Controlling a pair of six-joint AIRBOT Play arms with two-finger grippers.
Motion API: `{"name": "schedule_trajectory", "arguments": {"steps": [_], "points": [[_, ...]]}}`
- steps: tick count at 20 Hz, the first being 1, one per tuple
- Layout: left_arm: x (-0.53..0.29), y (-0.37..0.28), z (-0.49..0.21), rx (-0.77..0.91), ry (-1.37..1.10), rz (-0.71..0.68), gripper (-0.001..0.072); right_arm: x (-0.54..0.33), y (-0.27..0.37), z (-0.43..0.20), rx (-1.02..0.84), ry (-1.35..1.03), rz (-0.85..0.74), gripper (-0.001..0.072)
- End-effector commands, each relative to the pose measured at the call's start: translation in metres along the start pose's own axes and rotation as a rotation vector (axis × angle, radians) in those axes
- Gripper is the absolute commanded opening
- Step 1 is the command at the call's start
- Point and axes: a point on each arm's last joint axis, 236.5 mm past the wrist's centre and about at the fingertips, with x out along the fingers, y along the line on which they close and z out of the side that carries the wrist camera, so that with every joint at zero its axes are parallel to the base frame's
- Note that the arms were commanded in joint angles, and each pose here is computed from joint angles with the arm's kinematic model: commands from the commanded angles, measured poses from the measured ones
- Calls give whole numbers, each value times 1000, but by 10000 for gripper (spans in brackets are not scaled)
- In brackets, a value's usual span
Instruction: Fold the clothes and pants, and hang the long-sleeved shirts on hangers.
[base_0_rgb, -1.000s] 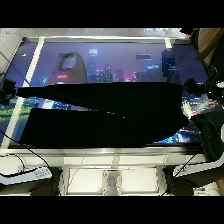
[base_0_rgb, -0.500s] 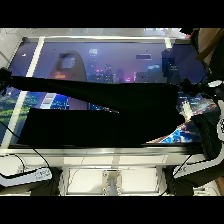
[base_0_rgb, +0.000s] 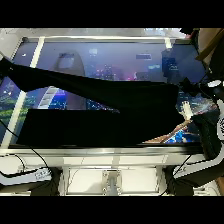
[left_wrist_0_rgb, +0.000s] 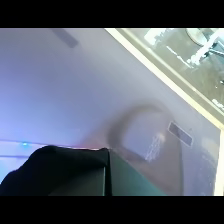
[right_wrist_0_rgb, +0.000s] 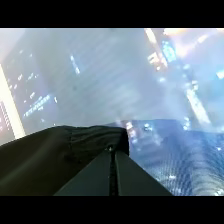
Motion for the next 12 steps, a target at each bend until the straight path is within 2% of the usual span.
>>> {"name": "schedule_trajectory", "arguments": {"steps": [1, 3, 7, 8, 9, 10, 11, 12], "points": [[15, -13, -15, 69, 92, -36, 3, 0, 0, 0, 0, 2, 1, 19], [27, 15, -65, 108, 264, 15, 2, 0, -1, -5, -14, 22, -8, 19], [12, 87, -153, 93, 615, 216, 4, -1, -5, -23, -46, 99, -21, 20], [3, 96, -166, 119, 684, 244, 13, -2, -4, -28, -47, 120, -17, 30], [-8, 104, -174, 150, 743, 273, 22, -3, -3, -34, -47, 145, -11, 87], [-19, 115, -180, 188, 797, 310, 138, -5, -1, -41, -47, 176, -4, 154], [-31, 128, -182, 223, 843, 359, 485, -9, -1, -47, -53, 204, 2, 155], [-41, 142, -179, 213, 856, 427, 689, -15, -1, -50, -59, 223, 4, 165]]}}
